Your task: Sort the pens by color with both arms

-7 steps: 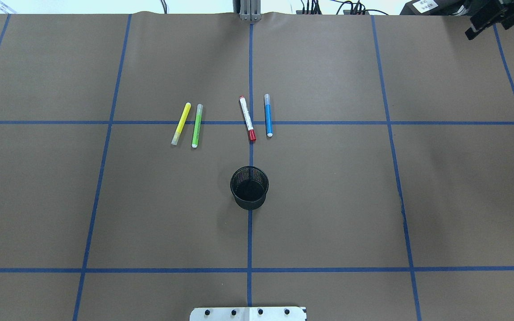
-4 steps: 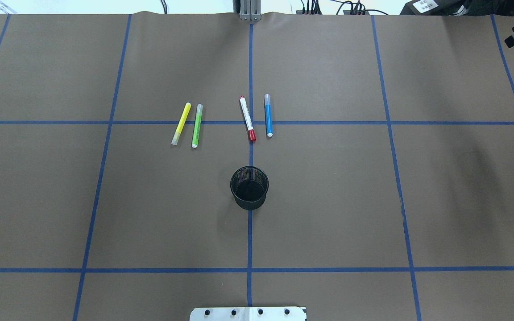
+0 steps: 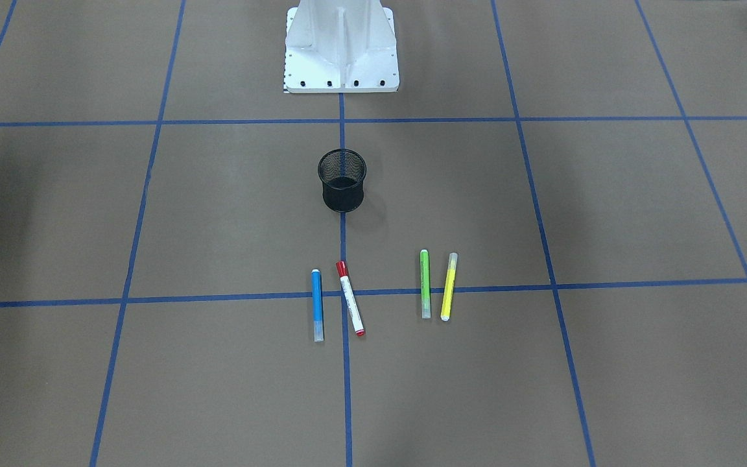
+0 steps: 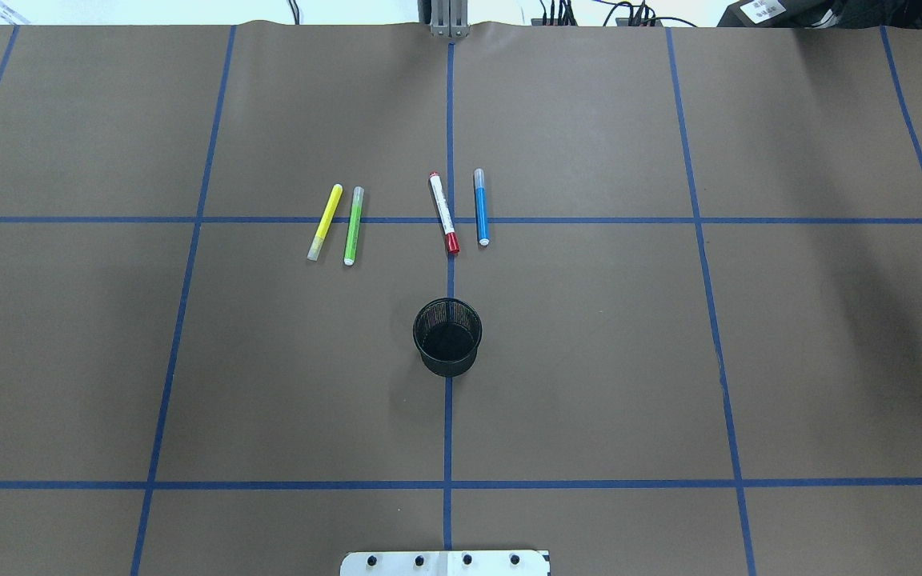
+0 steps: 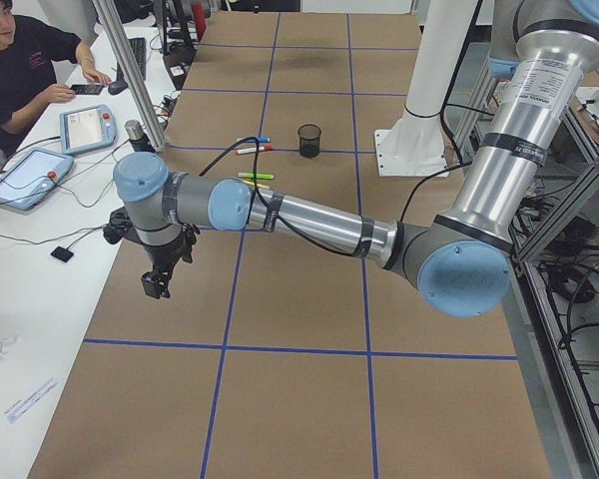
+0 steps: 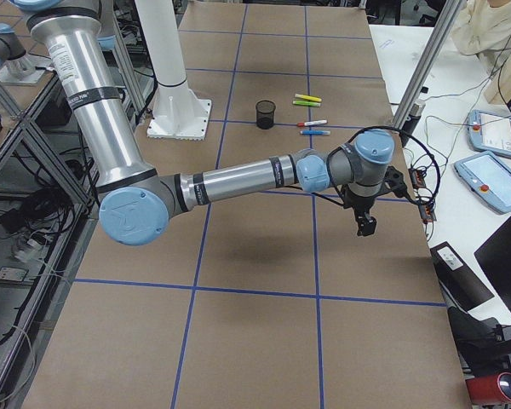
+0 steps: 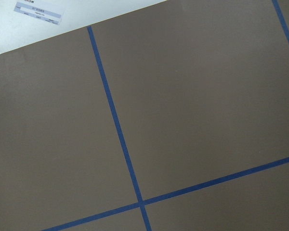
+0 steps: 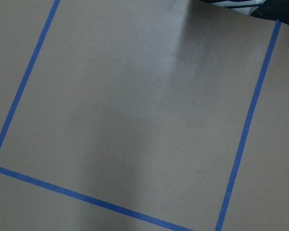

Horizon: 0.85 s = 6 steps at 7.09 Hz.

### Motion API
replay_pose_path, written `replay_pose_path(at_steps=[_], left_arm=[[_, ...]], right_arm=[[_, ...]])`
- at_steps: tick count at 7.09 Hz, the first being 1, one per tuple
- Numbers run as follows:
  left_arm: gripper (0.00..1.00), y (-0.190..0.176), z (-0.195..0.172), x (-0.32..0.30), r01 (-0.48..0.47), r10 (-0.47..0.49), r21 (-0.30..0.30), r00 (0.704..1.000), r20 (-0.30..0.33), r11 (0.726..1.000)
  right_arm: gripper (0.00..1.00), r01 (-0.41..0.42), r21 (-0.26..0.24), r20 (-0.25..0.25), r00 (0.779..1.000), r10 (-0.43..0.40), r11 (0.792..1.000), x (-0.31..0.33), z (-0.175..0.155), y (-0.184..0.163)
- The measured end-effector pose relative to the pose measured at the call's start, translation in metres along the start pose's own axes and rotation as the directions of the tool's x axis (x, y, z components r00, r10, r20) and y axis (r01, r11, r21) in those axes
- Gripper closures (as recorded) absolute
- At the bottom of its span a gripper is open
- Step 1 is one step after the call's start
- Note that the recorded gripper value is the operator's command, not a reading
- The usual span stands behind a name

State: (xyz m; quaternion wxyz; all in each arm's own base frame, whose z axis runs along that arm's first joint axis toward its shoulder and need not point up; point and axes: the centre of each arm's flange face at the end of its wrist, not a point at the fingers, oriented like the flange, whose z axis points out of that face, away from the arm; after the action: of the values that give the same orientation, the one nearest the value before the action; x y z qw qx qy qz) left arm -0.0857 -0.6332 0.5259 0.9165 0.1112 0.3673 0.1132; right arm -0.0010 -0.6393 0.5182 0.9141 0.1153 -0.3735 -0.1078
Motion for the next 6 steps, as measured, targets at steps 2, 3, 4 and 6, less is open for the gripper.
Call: replay_pose_path(at_steps=[2,3,4,6], left_arm=[[0.01,0.016,0.004,-0.012,0.014,-0.014,0.004,1.000,0.002,1.000],[0.01,0.019,0.004,-0.015,0.020,-0.020,0.003,1.000,0.003,1.000],[0.01,0.023,0.005,-0.018,0.028,-0.028,0.001,1.000,0.003,1.000],[0.01,0.032,0.005,-0.026,0.043,-0.043,0.000,0.999,0.004,0.999]], right_arm=[[0.01,-0.006,-0.001,-0.002,1.000,0.006,1.000,0.009,0.001,0.004],[0.01,-0.013,-0.012,-0.002,1.000,0.013,1.000,0.016,0.007,0.008],[0.01,-0.022,-0.021,-0.004,1.000,0.022,1.000,0.020,0.011,0.012],[0.01,-0.034,-0.031,-0.004,0.999,0.034,0.999,0.027,0.016,0.020]])
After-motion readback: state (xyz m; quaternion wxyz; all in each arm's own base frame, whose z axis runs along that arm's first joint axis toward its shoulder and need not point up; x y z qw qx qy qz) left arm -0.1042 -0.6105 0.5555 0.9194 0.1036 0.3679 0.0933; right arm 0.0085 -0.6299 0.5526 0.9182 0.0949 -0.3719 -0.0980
